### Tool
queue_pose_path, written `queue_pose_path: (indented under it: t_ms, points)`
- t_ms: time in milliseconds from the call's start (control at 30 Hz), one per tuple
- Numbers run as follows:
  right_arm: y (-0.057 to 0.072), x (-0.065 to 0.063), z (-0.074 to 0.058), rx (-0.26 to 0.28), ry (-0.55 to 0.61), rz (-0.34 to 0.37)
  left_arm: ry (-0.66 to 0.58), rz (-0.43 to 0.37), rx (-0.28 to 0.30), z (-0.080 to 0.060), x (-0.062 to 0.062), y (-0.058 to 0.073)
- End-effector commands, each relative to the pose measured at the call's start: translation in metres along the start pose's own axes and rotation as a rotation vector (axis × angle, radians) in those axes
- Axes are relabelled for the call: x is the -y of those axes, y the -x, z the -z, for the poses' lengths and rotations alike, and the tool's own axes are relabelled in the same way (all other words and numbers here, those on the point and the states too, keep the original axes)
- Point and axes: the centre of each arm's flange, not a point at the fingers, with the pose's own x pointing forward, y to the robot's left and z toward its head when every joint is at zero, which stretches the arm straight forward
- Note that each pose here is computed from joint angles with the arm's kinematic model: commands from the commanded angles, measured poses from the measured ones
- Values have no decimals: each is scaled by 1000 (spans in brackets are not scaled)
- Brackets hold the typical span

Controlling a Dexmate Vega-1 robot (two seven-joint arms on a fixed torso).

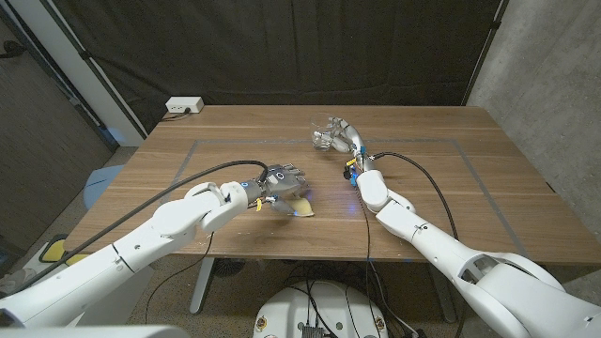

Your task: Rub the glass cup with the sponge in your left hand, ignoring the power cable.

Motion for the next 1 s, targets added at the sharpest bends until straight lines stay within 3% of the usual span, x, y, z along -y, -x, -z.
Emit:
queue_pose_path:
  t_ms: [33,333,633,833,1000]
  points:
    - [2,-1,-1,-1,-5,4,58,-216,-140,9,0,16]
    - [7,-2,-2,-6,-89,4,191,-457,-335,25,-5,30]
    - [13,-1,-3,7,-146,23,312,-576,-456,39,-9,38]
    - [15,1,-6,22,-180,20,401,-661,-507,45,-12,41]
    - [20,4,-8,27,-209,34,556,-773,-568,47,-6,41]
